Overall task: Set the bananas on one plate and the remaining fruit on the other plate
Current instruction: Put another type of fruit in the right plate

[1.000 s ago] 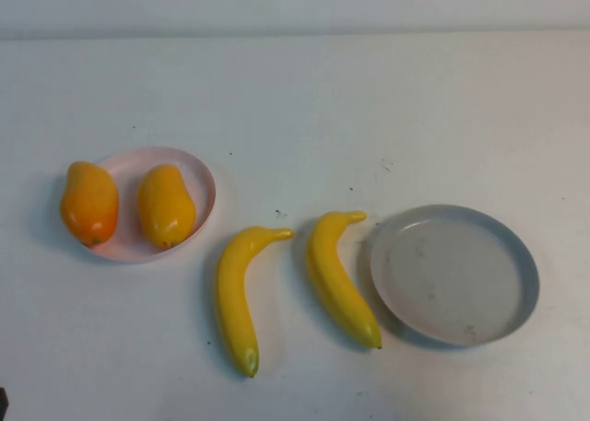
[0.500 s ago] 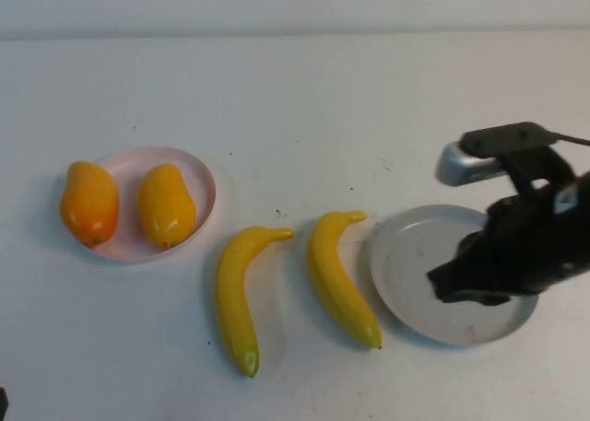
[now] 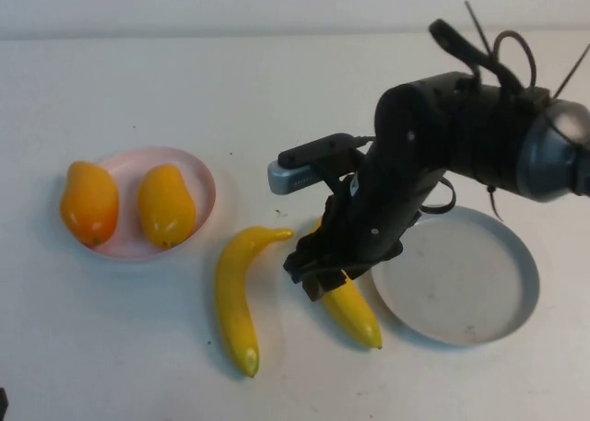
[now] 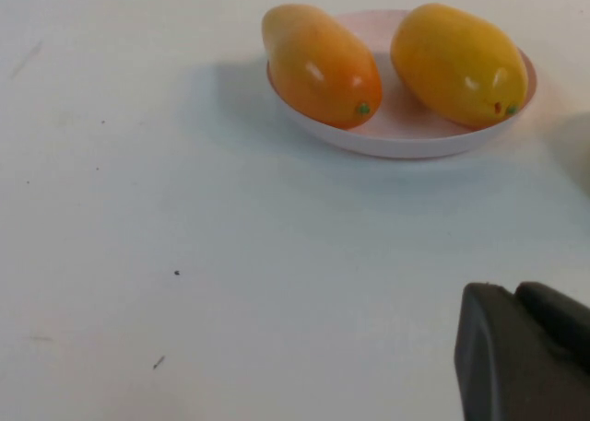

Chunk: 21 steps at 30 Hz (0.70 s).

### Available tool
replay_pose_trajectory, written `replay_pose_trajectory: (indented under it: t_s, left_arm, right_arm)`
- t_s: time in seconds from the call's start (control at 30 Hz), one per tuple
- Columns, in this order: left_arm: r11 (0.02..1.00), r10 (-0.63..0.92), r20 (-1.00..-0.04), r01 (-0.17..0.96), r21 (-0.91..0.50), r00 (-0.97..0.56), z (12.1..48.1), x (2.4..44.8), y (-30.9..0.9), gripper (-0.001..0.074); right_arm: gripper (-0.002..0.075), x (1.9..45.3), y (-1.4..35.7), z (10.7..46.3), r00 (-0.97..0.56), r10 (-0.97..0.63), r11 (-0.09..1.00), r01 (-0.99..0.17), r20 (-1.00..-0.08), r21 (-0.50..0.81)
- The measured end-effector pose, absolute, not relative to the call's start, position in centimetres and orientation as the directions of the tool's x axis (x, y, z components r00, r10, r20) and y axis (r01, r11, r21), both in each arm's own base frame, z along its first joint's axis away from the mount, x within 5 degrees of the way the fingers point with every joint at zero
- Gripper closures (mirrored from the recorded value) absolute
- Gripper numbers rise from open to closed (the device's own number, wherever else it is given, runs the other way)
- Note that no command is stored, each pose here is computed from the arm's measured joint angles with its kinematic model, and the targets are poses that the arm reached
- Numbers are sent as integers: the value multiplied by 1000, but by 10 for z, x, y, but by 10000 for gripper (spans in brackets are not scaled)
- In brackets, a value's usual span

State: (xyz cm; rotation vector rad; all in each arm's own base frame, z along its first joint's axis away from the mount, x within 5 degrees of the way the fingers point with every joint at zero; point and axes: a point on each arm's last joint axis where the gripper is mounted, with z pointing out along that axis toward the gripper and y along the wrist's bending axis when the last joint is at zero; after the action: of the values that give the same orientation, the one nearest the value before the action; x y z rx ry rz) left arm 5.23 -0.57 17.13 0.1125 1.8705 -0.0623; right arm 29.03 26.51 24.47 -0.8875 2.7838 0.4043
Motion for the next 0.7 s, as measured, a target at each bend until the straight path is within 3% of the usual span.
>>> replay_pose_trajectory:
  t_s: [0.17,0.47,0.57,0.7]
  left_arm:
    - [994,46,-954,109,14,-295,171,52,-6,734]
    - [994,46,-954,109,14,-295,171,52,-6,734]
    - [994,46,-954,109,14,-295,171,52,-6,734]
    - [994,46,-954,109,14,-295,171,52,-6,734]
  right_arm:
    - [274,311,276,225,-809,-550,801,-581,-207,146]
    - [272,331,289,198,-828,-535,823,-556,-170,115]
    - [307,332,290,193,-831,-534,826,-552,-158,113]
    - [411,333,291,192,-832,-533,827,-551,-158,113]
